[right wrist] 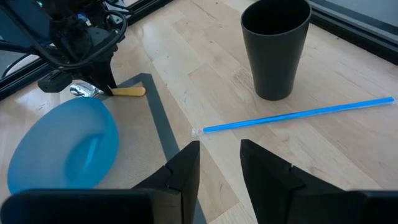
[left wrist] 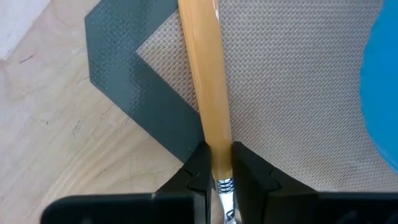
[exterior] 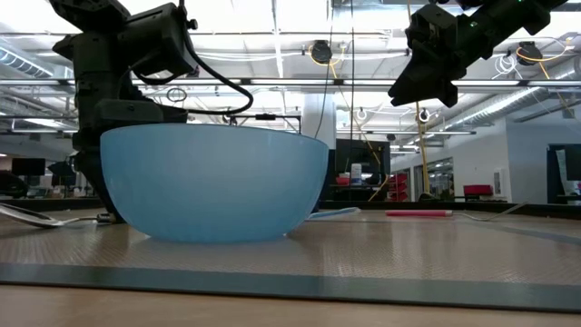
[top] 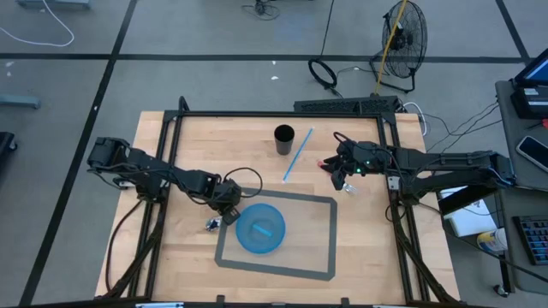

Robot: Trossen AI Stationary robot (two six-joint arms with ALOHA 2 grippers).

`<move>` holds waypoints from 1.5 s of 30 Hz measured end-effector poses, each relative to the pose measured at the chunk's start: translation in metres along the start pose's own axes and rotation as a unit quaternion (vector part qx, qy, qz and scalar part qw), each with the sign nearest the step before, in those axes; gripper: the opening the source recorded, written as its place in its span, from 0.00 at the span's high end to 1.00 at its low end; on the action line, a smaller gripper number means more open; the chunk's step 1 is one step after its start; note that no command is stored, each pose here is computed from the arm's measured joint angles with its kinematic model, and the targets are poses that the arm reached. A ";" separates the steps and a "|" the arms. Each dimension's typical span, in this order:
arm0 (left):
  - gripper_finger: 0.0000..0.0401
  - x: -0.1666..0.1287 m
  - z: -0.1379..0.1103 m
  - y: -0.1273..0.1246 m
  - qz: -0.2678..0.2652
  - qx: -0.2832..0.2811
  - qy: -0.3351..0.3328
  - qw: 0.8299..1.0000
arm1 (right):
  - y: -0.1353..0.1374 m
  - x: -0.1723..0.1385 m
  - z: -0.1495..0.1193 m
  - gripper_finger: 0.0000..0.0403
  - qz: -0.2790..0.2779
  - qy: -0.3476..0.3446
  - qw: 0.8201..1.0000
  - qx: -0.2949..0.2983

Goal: Pick & Place Utensil
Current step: Put the yellow spoon into the blue bowl

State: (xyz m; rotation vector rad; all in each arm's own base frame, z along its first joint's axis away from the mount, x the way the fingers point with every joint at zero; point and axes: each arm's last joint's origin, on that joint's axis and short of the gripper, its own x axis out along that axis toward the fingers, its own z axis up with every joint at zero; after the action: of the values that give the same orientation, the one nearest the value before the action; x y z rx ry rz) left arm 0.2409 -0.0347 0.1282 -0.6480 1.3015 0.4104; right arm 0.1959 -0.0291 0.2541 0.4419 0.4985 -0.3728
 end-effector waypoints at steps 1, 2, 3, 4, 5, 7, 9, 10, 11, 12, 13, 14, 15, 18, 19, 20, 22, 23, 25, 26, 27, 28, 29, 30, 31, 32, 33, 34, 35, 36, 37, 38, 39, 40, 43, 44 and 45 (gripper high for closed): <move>0.90 0.000 0.000 0.000 0.000 -0.001 -0.001 1.000 | 0.000 0.000 0.000 0.72 0.000 0.000 1.000 0.000; 0.90 0.000 0.000 0.000 0.001 -0.002 -0.001 1.000 | 0.000 0.000 0.000 0.72 0.000 0.000 1.000 -0.002; 0.90 0.000 0.000 0.000 0.001 -0.003 -0.002 1.000 | 0.000 0.000 0.000 0.72 0.000 0.000 1.000 -0.003; 0.90 0.000 0.000 0.000 0.001 -0.003 -0.002 1.000 | 0.000 0.000 0.000 0.72 0.000 0.000 1.000 -0.004; 0.90 0.000 0.000 0.000 0.001 -0.004 -0.002 1.000 | 0.000 0.000 0.000 0.72 0.000 0.000 1.000 -0.004; 0.90 0.000 0.000 0.000 0.001 -0.005 -0.002 1.000 | 0.000 0.000 0.000 0.72 0.000 0.000 1.000 -0.004; 0.90 -0.002 0.000 0.000 -0.001 -0.005 -0.006 1.000 | 0.000 0.000 0.000 0.72 0.000 0.000 1.000 -0.004; 0.90 -0.002 0.000 0.000 -0.002 -0.005 -0.007 1.000 | 0.000 0.000 0.000 0.72 0.000 0.000 1.000 -0.004; 0.90 -0.004 0.001 0.000 -0.003 -0.007 -0.009 1.000 | 0.000 0.000 0.000 0.72 0.000 0.000 1.000 -0.004; 0.90 -0.007 0.000 0.000 -0.003 -0.008 -0.014 1.000 | 0.000 0.000 0.000 0.72 0.000 0.000 1.000 -0.004; 0.91 -0.009 0.000 0.001 -0.002 -0.008 -0.016 1.000 | 0.000 0.000 0.000 0.72 0.000 0.000 1.000 -0.006; 0.94 -0.010 0.000 0.001 -0.001 -0.008 -0.019 1.000 | 0.000 0.000 0.000 0.72 0.000 0.000 1.000 -0.007; 0.97 -0.012 0.000 0.001 0.001 -0.007 -0.025 1.000 | 0.000 0.000 0.000 0.72 0.000 0.000 1.000 -0.008; 0.99 -0.019 -0.001 0.003 0.005 -0.008 -0.034 0.999 | 0.000 0.000 0.000 0.72 -0.001 0.000 1.000 -0.011; 0.99 -0.020 -0.001 0.004 0.006 -0.009 -0.036 0.999 | 0.000 0.000 0.000 0.72 -0.001 0.000 1.000 -0.012; 0.99 -0.021 -0.001 0.004 0.007 -0.010 -0.037 0.999 | 0.000 0.000 0.000 0.72 -0.002 0.000 1.000 -0.012; 0.99 -0.023 -0.002 0.005 0.012 -0.010 -0.041 0.999 | 0.000 0.000 0.000 0.72 -0.002 0.000 1.000 -0.012; 1.00 -0.023 -0.002 0.006 0.013 -0.011 -0.041 0.999 | 0.000 0.000 0.000 0.72 -0.002 0.000 1.000 -0.012; 0.99 -0.023 -0.001 0.006 0.007 -0.017 -0.037 0.999 | 0.000 0.000 0.000 0.72 -0.002 0.000 1.000 -0.012; 0.98 -0.023 -0.001 0.006 0.000 -0.017 -0.030 0.999 | 0.000 0.000 0.000 0.72 -0.002 0.000 1.000 -0.012; 0.96 -0.023 -0.001 0.006 -0.008 -0.011 -0.025 1.000 | 0.000 0.000 0.000 0.72 -0.002 0.000 1.000 -0.011; 0.95 -0.022 0.000 0.005 -0.015 -0.004 -0.020 1.000 | 0.000 0.000 0.000 0.72 -0.001 0.000 1.000 -0.011; 0.93 -0.021 0.001 0.005 -0.019 0.000 -0.015 1.000 | 0.000 0.000 0.000 0.72 -0.002 0.000 1.000 -0.011; 0.91 -0.020 0.001 0.005 -0.022 0.003 -0.010 1.000 | 0.000 0.000 0.000 0.72 -0.001 0.000 1.000 -0.010; 0.89 -0.020 0.001 0.005 -0.026 0.006 -0.007 1.000 | 0.000 0.000 0.000 0.72 -0.001 0.000 1.000 -0.010; 0.87 -0.021 0.002 0.005 -0.029 0.008 -0.004 1.000 | 0.000 0.000 0.000 0.72 -0.001 0.000 1.000 -0.010; 0.84 -0.021 0.002 0.005 -0.031 0.011 -0.003 0.999 | 0.000 0.000 0.000 0.72 -0.001 0.000 1.000 -0.009; 0.82 -0.021 0.002 0.004 -0.034 0.014 -0.003 0.999 | 0.000 0.000 0.000 0.72 -0.001 0.000 1.000 -0.007; 0.80 -0.021 0.002 0.004 -0.035 0.016 -0.003 0.999 | 0.000 0.000 0.000 0.72 -0.001 0.000 1.000 -0.005; 0.78 -0.021 0.002 0.004 -0.035 0.016 -0.003 0.999 | 0.000 0.000 0.000 0.72 -0.001 0.000 1.000 -0.004; 0.77 -0.021 0.002 0.004 -0.035 0.017 -0.003 0.999 | 0.000 0.000 0.000 0.72 -0.001 0.000 1.000 -0.004; 0.75 -0.021 0.002 0.004 -0.035 0.019 -0.003 0.999 | 0.000 0.000 0.000 0.72 -0.001 0.000 1.000 -0.004; 0.73 -0.021 0.002 0.004 -0.035 0.020 -0.003 0.999 | 0.000 0.000 0.000 0.72 -0.001 0.000 1.000 -0.004; 0.72 -0.020 0.001 0.004 -0.034 0.021 -0.002 0.999 | 0.000 0.000 0.000 0.72 -0.001 0.000 1.000 -0.004; 0.69 -0.012 -0.001 0.006 -0.024 0.019 0.004 1.000 | 0.000 0.000 0.000 0.72 -0.001 0.000 1.000 -0.004; 0.68 -0.011 -0.003 0.006 -0.023 0.021 0.007 0.999 | 0.000 0.000 0.000 0.72 -0.001 0.000 1.000 -0.004; 0.68 -0.008 -0.004 0.006 -0.021 0.022 0.011 0.999 | 0.000 0.000 0.000 0.72 -0.001 0.000 1.000 -0.004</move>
State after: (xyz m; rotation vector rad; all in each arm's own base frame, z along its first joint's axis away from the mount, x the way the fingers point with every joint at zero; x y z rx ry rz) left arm 0.2318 -0.0320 0.1344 -0.6431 1.3124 0.3405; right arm 0.1959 -0.0292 0.2541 0.4337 0.4996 -0.3734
